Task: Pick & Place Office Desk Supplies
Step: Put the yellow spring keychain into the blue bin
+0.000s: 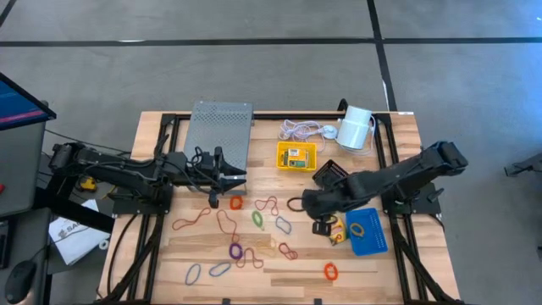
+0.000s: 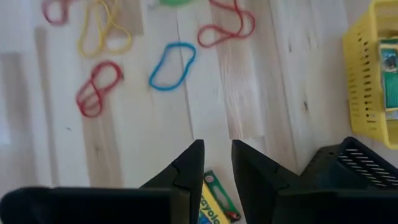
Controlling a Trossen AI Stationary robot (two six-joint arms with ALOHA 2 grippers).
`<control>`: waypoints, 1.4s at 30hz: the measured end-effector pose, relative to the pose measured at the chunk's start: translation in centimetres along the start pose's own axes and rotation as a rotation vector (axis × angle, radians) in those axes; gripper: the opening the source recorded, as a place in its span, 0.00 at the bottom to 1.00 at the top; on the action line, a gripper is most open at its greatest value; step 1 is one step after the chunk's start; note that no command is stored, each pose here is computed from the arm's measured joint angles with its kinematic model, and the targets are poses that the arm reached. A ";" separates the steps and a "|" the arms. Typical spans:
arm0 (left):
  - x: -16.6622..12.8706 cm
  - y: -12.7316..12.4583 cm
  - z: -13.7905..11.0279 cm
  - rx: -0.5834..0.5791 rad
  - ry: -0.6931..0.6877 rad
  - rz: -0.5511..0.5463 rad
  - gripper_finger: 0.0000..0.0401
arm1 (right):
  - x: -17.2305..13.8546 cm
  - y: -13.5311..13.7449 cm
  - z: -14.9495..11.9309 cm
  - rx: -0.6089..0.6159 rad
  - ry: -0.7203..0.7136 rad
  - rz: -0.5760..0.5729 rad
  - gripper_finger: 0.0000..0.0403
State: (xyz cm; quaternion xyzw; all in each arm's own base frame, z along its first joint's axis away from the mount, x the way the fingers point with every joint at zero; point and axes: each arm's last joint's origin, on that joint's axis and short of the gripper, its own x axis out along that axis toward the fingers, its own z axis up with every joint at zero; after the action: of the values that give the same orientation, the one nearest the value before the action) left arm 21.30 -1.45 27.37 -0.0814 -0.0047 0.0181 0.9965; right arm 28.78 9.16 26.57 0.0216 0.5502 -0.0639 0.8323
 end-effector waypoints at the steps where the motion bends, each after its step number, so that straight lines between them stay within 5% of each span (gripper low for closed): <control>1: 0.0 0.0 0.0 0.000 0.000 0.000 0.30 | 0.3 0.1 0.2 -0.006 0.018 -0.009 0.20; 14: 0.0 0.0 -0.1 0.001 0.009 0.001 0.30 | 5.8 -0.2 -0.1 -0.048 0.285 -0.134 0.20; 25: 0.0 0.1 -0.3 0.010 0.033 0.005 0.30 | 9.3 -0.6 -0.7 -0.011 0.429 -0.208 0.31; 42: 0.0 0.1 -0.5 0.014 0.051 0.008 0.30 | 11.7 -2.8 -2.2 0.101 0.492 -0.179 0.30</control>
State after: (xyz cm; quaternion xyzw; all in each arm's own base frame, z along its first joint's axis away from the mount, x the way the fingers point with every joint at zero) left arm 21.29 -1.44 26.88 -0.0749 0.0212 0.0203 0.9968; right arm 30.91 5.70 15.00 0.0291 0.7318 -0.1572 0.6625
